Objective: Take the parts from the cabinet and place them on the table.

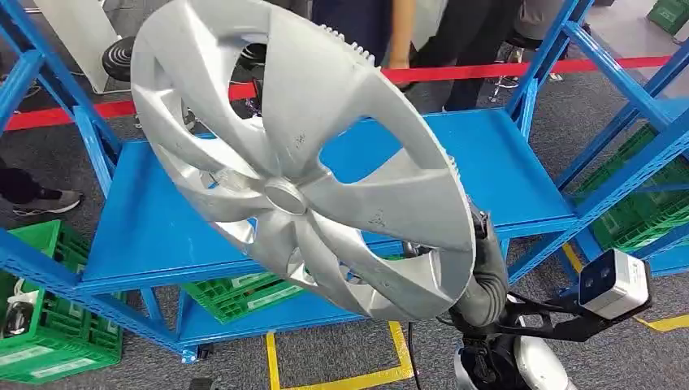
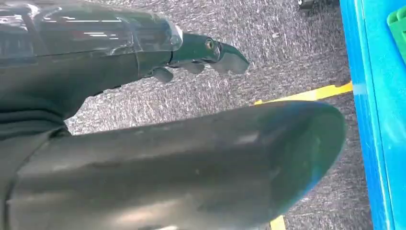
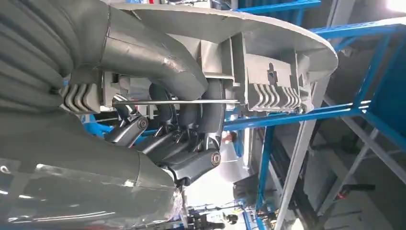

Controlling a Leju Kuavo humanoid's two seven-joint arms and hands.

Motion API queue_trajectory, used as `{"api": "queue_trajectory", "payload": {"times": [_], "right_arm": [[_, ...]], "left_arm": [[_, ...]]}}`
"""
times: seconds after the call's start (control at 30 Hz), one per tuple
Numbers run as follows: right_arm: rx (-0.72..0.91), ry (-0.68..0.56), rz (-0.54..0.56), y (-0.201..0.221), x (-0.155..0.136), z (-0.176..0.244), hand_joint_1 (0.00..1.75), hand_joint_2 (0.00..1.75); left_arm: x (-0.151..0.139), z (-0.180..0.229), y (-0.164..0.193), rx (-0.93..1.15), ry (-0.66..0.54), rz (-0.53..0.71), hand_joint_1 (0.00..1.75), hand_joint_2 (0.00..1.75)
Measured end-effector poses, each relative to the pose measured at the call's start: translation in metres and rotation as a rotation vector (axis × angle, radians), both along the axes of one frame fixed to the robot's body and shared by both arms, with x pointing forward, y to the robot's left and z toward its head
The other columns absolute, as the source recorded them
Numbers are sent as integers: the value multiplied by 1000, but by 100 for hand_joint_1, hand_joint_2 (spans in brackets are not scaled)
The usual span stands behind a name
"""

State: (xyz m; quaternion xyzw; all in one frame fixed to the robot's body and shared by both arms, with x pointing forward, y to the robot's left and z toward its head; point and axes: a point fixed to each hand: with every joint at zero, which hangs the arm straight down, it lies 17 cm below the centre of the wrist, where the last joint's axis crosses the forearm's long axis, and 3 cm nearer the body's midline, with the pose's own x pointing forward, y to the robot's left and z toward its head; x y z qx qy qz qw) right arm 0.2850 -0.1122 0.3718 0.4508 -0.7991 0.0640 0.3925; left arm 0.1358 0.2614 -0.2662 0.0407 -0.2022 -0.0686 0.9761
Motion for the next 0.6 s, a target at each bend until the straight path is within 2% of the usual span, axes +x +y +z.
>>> {"api": "queue_trajectory", "payload": {"times": [0.4, 0.6], "right_arm": [[-49, 5, -80, -1, 3, -21, 175, 175], [-41, -8, -135, -4, 1, -28, 175, 175]], "left_arm": [[4, 1, 11, 1, -20, 48, 0, 0], [-4, -2, 13, 5, 29, 56, 0, 0]]}}
